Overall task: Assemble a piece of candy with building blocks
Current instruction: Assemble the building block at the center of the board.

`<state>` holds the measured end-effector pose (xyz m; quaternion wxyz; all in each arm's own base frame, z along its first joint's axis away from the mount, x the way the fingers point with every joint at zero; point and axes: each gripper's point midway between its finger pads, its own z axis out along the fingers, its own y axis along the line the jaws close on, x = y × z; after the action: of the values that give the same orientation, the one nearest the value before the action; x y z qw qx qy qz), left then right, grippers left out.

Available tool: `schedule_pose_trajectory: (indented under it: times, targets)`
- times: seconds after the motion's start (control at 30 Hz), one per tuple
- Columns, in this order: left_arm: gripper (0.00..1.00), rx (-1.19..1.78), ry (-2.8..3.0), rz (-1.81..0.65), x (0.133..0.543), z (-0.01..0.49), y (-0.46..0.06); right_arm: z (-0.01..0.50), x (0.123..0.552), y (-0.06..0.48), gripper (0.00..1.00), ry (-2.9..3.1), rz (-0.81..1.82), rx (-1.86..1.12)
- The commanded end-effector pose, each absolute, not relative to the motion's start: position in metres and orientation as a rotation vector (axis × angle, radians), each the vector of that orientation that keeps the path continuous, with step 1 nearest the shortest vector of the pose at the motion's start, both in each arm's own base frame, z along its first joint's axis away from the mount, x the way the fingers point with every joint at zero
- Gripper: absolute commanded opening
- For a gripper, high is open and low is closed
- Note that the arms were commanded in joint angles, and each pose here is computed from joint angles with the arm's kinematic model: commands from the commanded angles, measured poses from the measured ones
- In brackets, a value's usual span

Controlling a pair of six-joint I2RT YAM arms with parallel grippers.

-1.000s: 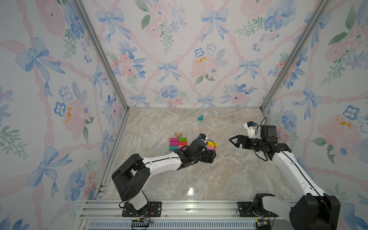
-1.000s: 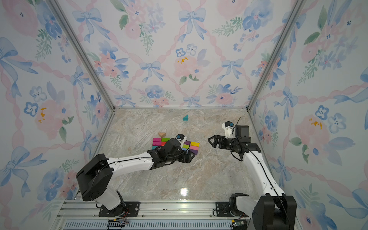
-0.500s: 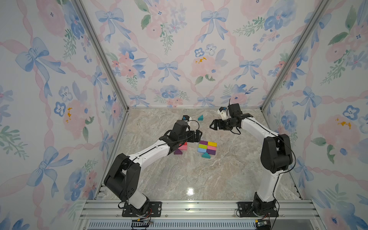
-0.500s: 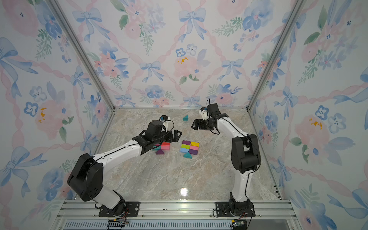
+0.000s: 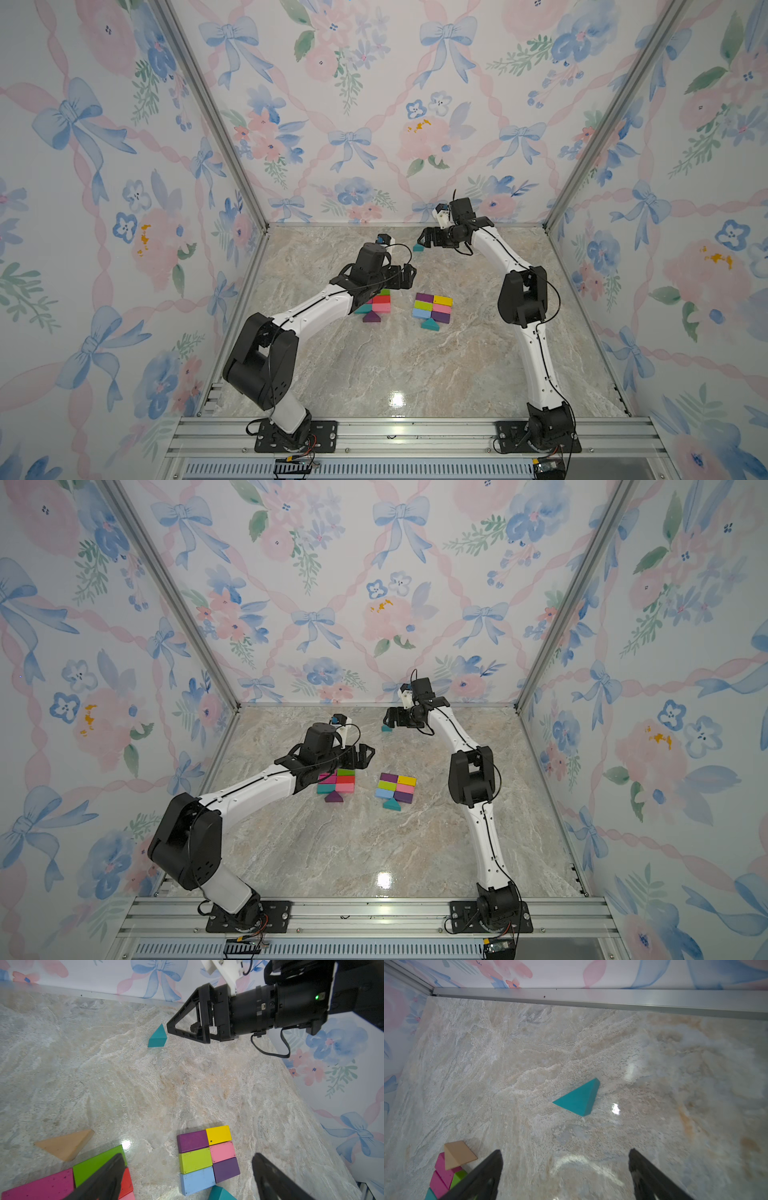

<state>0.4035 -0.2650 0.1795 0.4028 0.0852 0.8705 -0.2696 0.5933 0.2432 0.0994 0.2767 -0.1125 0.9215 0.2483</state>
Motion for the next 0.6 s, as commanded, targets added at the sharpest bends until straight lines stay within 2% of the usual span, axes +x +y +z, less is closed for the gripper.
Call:
schedule_pose_trajectory:
  times: [0.0,0.3,0.57]
  targets:
    - [0.98,0.214,2.217,-0.664,0.398,0.175,-0.256,0.086,0.602,0.254,0.95,2.482,0.751,-0.193]
    - [0.98,0.163,2.204,-0.649,0.393,0.179,-0.234,0.068,0.635,0.264,0.94,2.398,0.828,0.032]
    - [0.98,0.137,2.197,-0.643,0.386,0.178,-0.219,0.045,0.64,0.273,0.84,2.408,0.863,0.093]
